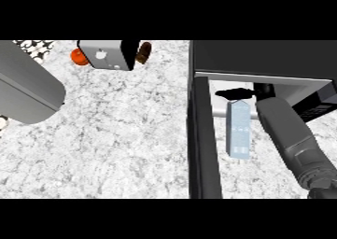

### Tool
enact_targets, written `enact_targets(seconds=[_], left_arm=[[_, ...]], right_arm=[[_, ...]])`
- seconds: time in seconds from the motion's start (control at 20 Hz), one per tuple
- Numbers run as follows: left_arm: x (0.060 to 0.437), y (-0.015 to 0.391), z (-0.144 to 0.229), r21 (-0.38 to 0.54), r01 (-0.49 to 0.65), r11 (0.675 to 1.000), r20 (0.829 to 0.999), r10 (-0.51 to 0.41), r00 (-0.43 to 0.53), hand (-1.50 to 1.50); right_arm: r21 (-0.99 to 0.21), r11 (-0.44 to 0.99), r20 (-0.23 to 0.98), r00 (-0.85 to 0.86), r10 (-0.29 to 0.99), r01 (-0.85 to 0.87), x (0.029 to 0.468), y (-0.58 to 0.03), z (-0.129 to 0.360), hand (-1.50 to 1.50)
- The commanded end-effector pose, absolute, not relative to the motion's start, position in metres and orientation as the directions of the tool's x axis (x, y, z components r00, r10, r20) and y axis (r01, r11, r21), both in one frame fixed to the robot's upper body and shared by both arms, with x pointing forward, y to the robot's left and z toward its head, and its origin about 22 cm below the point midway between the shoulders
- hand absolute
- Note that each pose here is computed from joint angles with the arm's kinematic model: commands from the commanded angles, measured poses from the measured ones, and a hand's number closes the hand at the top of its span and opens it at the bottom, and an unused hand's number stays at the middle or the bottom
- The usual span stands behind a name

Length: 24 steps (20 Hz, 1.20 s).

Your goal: Pick up the milk, place it into the microwave and close the microwave

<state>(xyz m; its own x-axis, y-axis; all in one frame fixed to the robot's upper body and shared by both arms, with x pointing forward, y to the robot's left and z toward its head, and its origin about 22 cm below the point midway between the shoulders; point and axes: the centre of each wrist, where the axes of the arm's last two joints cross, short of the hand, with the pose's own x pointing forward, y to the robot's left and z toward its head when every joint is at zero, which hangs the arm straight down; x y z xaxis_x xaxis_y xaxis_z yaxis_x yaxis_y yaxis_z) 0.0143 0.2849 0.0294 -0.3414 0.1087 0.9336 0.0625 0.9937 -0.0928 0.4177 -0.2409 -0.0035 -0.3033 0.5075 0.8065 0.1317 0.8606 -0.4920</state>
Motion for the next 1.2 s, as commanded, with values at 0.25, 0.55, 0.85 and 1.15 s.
enact_targets(seconds=[0.25,0.55,0.85,1.15], left_arm=[[0.022,0.249,0.036,-0.099,0.151,0.984,0.931,0.145,-0.335,-1.5],[0.029,0.235,0.04,-0.055,0.157,0.986,0.936,0.106,-0.336,-1.5],[0.054,0.219,0.043,-0.053,0.213,0.976,0.942,0.12,-0.313,-1.5],[0.065,0.198,0.037,-0.039,0.3,0.953,0.954,0.125,-0.273,-1.5]], right_arm=[[-0.362,0.932,0.877,-0.338,0.342,0.006,0.393,-0.253,-0.039,-1.5],[-0.288,0.957,0.903,-0.34,0.264,-0.022,0.375,-0.268,-0.057,-1.5],[-0.237,0.964,0.927,-0.325,0.186,-0.123,0.342,-0.264,-0.092,-1.5],[-0.188,0.973,0.948,-0.284,0.144,-0.134,0.313,-0.275,-0.111,-1.5]])
